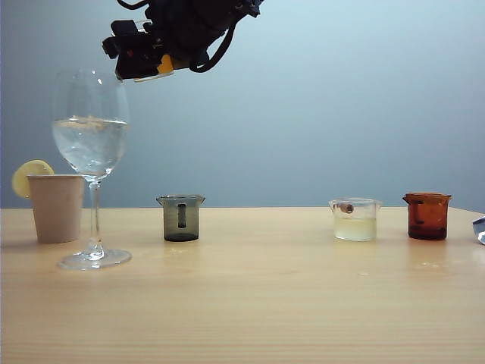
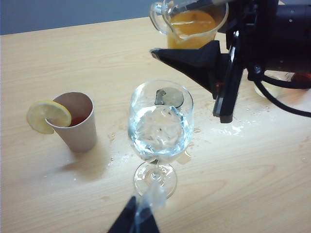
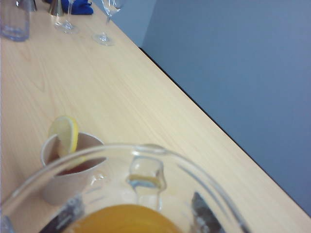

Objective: Pick up the second measuring cup from the left, pour the orange juice inside into the goblet, and finally put the measuring cup back in its original place.

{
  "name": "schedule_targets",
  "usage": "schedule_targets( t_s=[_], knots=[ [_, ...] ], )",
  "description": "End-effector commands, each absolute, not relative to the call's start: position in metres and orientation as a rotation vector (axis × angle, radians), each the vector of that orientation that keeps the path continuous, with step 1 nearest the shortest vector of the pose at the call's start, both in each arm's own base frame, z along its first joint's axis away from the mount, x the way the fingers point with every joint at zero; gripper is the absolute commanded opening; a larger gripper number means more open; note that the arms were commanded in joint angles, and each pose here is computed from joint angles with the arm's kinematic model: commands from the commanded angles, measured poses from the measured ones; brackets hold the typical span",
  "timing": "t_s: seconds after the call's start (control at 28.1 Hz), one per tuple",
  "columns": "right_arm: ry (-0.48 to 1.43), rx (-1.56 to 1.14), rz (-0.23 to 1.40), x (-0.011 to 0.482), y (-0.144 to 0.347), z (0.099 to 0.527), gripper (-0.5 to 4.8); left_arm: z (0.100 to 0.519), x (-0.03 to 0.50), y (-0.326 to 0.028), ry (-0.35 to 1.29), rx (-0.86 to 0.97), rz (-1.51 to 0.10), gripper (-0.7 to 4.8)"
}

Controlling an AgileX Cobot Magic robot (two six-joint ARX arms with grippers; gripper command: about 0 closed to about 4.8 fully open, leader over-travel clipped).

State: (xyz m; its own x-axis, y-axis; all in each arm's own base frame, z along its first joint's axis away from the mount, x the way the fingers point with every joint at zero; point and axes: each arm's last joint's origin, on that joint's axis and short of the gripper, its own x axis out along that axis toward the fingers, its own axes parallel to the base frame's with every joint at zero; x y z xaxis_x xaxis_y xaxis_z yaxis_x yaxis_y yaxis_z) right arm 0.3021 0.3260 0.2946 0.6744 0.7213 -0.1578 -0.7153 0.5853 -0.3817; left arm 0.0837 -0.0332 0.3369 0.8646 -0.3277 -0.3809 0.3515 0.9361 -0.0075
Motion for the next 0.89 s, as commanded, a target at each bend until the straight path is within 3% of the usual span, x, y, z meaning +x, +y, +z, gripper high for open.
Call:
schedule_targets(
  t_s=[0.04, 0.89],
  knots=[
    [-0.084, -0.478, 0.828, 0.3003, 0.3257, 0.3046, 1.93, 0.3383, 0.0839, -0.0331, 0.373, 0.062, -0.353, -0.05],
    [-0.237, -0.760, 0.821, 0.2969, 0.3294, 0.3081, 1.93, 0.3383, 0.0839, -0.0331, 0.373, 0.062, -0.353, -0.05]
  ],
)
